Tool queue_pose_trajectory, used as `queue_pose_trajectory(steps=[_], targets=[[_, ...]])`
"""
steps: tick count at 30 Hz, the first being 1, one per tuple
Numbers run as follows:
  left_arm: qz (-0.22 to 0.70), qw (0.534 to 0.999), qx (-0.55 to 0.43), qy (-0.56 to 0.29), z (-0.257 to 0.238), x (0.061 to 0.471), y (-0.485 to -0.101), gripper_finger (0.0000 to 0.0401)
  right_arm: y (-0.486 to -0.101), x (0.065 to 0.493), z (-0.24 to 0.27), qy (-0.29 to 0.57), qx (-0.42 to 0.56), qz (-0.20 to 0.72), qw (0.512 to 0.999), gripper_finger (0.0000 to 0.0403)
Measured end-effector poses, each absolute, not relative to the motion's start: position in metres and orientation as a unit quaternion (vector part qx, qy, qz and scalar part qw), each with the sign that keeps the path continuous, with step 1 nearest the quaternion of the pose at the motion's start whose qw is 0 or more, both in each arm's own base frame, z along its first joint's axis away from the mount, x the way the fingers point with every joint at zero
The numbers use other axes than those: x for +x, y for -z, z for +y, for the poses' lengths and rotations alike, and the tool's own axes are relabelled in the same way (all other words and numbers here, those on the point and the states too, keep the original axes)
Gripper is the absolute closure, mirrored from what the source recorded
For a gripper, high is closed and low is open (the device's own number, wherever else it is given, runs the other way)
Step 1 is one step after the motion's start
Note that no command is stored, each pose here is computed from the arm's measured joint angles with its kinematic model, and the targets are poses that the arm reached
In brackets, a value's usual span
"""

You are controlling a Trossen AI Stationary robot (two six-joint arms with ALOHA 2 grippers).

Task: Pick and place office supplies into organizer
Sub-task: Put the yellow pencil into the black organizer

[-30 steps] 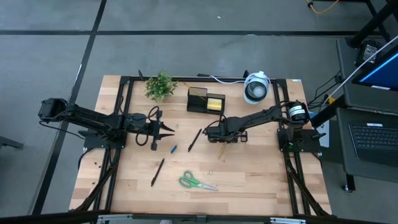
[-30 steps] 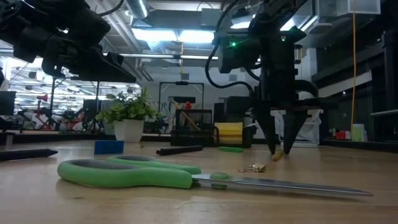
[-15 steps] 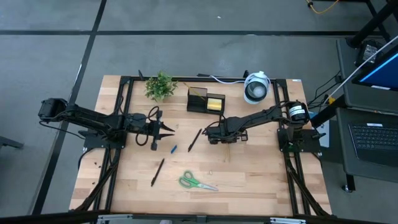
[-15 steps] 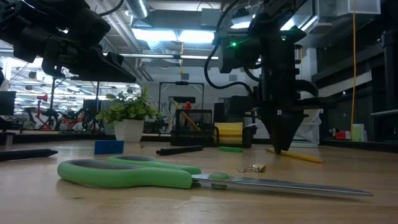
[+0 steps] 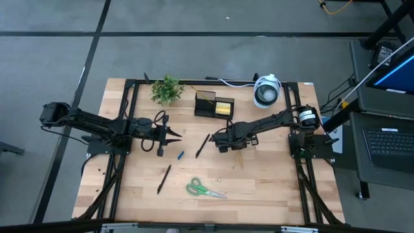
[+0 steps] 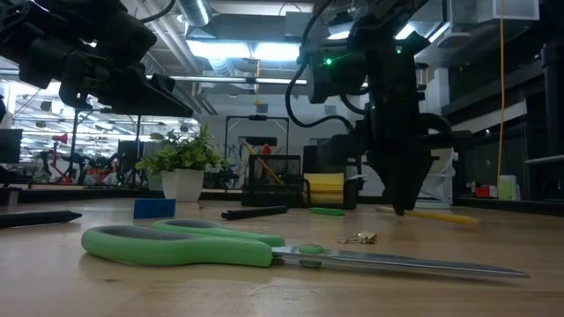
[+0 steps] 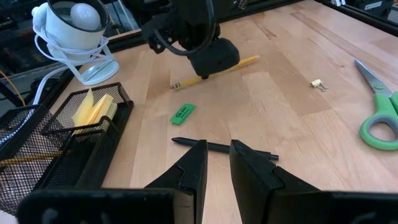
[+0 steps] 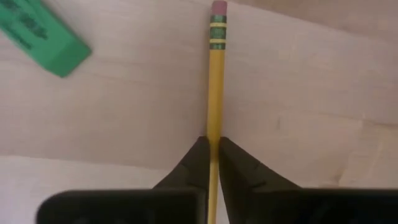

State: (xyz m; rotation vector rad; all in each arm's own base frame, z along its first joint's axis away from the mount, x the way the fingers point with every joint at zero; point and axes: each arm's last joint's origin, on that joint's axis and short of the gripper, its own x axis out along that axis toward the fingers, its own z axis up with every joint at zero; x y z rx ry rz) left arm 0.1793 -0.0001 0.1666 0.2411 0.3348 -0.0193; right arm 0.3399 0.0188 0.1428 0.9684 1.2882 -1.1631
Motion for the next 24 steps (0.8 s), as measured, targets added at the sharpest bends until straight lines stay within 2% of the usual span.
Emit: queue_pose_trajectory(steps=[10, 16, 24], targets=[[0.167, 0.98, 0.112, 0.008, 0.0, 0.179, -0.167, 0.0338, -0.168, 0.352, 0.019, 0.483, 0.386, 0.534, 0.577, 0.0364], [0.167, 0.98, 0.11, 0.008, 0.0, 0.179, -0.167, 0.0338, -0.201, 0.365, 0.022, 0.471, 0.331, 0.521, 0.63, 0.0375], [0.167, 0.983, 0.082, 0.003, 0.0, 0.179, -0.167, 0.0338, -0.257, 0.377, 0.034, 0.469, 0.247, 0.466, 0.709, 0.0364]])
